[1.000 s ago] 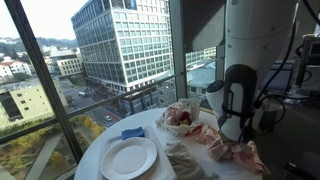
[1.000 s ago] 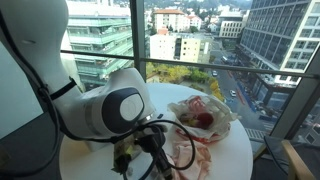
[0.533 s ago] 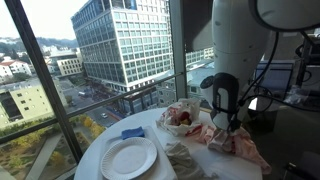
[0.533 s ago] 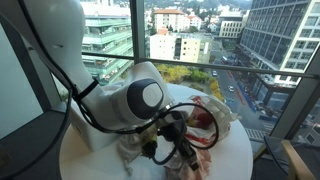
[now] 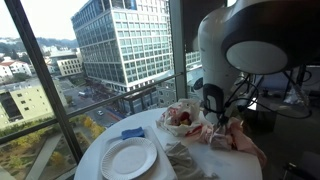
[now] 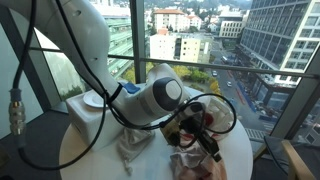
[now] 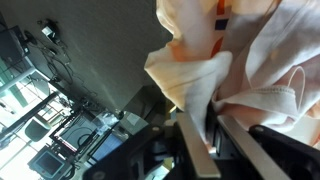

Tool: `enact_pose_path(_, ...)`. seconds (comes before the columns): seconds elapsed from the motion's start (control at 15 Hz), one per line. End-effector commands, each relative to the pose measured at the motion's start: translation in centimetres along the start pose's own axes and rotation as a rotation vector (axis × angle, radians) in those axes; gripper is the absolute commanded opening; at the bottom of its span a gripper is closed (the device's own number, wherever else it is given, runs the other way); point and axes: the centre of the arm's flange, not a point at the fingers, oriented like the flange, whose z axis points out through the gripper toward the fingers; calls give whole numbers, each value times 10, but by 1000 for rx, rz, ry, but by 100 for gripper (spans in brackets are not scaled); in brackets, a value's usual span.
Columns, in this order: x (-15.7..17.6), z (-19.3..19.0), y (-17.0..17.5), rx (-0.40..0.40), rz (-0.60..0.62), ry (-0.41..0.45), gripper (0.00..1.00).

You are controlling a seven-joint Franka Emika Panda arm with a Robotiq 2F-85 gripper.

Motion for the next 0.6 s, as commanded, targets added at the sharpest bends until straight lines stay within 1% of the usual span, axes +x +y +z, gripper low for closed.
enact_pose_path(0.0,-10,-3,-2,-13,3,-3,54)
enact_pose_path(0.07,-17,-7,0,-11,-3,-10,62)
enact_pose_path(0.13,-27,-13,4,-10,-3,-16,69)
enact_pose_path(0.2,-37,-20,7,4,1,-36,78)
enact_pose_path(0.4,-69,-43,-2,105,13,-125,99)
enact_pose_path(0.53,-92,-45,-26,157,17,-159,100)
